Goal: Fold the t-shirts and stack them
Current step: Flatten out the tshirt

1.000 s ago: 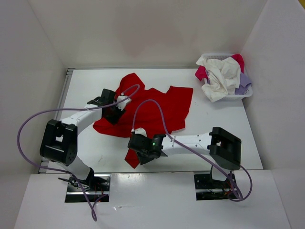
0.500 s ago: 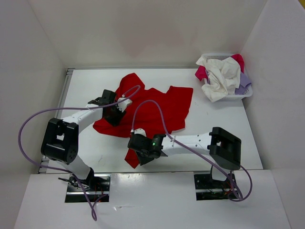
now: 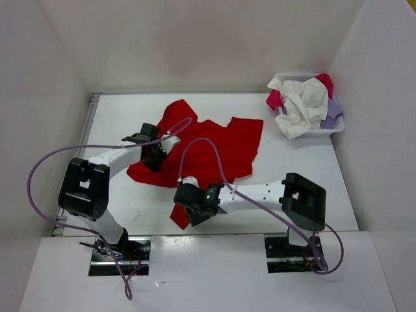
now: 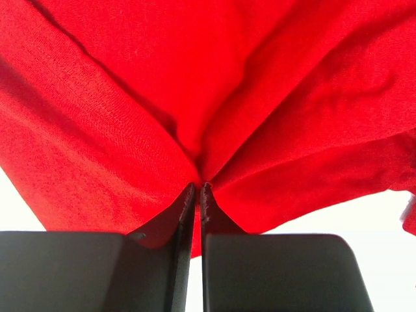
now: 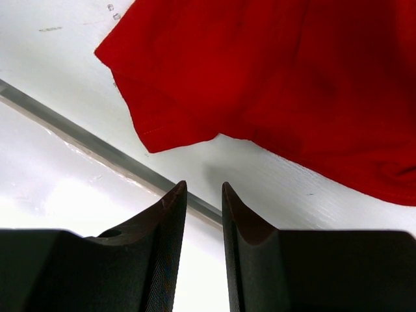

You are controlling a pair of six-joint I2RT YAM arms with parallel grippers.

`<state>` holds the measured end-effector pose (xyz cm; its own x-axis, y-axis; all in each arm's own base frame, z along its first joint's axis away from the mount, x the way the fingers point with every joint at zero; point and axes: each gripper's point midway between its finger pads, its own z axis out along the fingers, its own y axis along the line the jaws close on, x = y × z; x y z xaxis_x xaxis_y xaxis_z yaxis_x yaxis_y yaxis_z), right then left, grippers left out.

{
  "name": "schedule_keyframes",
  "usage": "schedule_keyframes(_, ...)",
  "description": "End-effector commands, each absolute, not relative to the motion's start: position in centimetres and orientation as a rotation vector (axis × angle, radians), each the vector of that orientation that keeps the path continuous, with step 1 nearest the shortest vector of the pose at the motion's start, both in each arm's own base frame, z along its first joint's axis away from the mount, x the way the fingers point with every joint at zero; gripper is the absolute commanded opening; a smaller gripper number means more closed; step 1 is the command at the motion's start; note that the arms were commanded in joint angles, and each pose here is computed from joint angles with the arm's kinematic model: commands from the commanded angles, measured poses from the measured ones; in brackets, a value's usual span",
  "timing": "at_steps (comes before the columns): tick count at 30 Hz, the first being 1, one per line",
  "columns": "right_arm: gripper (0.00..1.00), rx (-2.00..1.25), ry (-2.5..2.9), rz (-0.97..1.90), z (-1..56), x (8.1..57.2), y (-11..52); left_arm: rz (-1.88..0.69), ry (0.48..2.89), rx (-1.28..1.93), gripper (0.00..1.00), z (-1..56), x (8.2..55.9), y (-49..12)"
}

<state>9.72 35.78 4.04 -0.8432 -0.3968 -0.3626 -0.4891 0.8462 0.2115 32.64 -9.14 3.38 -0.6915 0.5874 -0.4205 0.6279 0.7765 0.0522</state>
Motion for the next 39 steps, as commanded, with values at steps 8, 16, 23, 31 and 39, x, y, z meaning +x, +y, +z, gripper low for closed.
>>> schedule_keyframes(8, 0.33, -0.733, 2.664, 0.513, 5.3, 9.4, 38.1, -0.089, 2.425, 0.790, 0.00, 9.6, 34.7, -8.1)
schedule_keyframes(16, 0.53, -0.889, 2.598, 0.492, 5.3, 8.5, 40.5, -0.041, 2.388, 0.632, 0.00, 13.2, 34.6, -4.7)
schedule_keyframes(23, 0.53, -0.945, 2.634, 0.383, 2.3, 8.6, 41.4, -0.023, 2.431, 0.527, 0.00, 12.4, 33.7, -1.9)
schedule_keyframes(31, 0.50, -0.846, 2.704, 0.235, -0.6, 8.8, 39.4, 0.036, 2.440, 0.419, 0.00, 12.9, 33.2, 1.4)
schedule_keyframes(39, 0.01, -0.714, 2.718, 0.210, -0.7, 11.3, 38.3, 0.050, 2.417, 0.365, 0.00, 14.5, 32.8, 3.3)
